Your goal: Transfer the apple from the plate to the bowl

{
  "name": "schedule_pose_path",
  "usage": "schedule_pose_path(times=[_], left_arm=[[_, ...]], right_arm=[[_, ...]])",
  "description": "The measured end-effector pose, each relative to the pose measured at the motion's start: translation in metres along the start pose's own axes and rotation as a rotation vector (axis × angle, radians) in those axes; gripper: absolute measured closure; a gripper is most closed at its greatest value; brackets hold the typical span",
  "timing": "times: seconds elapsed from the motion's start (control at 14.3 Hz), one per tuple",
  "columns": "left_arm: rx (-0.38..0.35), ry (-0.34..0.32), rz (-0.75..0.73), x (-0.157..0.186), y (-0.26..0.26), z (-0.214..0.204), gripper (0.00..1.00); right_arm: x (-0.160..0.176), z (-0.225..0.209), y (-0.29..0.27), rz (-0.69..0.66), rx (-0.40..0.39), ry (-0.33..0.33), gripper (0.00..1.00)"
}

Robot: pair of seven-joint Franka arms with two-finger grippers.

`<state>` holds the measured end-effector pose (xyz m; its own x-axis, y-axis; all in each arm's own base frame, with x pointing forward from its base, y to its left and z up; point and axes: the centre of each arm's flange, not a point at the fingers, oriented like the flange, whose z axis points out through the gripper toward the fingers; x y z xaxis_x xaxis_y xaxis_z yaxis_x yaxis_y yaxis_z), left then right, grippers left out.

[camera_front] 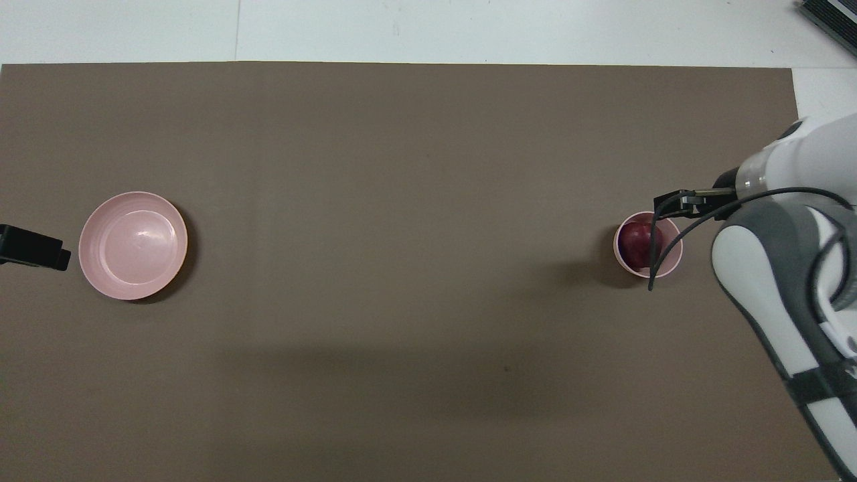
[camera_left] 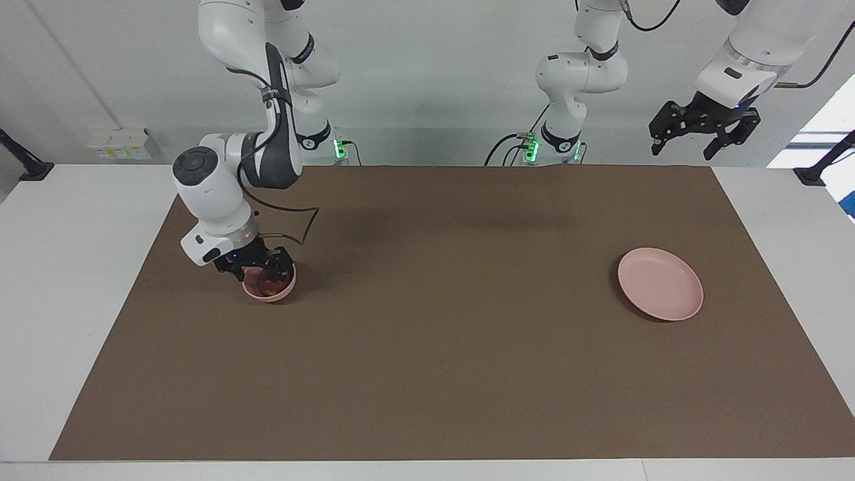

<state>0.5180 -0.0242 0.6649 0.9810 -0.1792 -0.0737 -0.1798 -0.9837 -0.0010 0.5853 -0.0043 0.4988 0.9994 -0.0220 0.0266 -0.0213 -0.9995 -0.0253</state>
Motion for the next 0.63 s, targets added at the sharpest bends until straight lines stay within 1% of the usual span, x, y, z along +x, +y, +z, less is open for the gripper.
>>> schedule_pose_path(times=[0.21,0.35,0.49,0.63], left_arm=[[0.0,0.0,0.0,0.0,0.0,0.0,0.0],[0.0,0.0,0.0,0.0,0.0,0.0,0.0],[0.0,0.0,0.0,0.0,0.0,0.0,0.0],[0.0,0.0,0.0,0.0,0.0,0.0,0.0]], right_arm=[[-0.019,-0.075,0.01,0.015,0.01,-0.025,0.0],[-0.031,-0.109,0.024,0.038,0.013,-0.041,0.0],[-0.038,-0.128,0.045,0.068,0.014,-0.047,0.0],[-0.043,-0.132,0.066,0.079,0.015,-0.052,0.0]])
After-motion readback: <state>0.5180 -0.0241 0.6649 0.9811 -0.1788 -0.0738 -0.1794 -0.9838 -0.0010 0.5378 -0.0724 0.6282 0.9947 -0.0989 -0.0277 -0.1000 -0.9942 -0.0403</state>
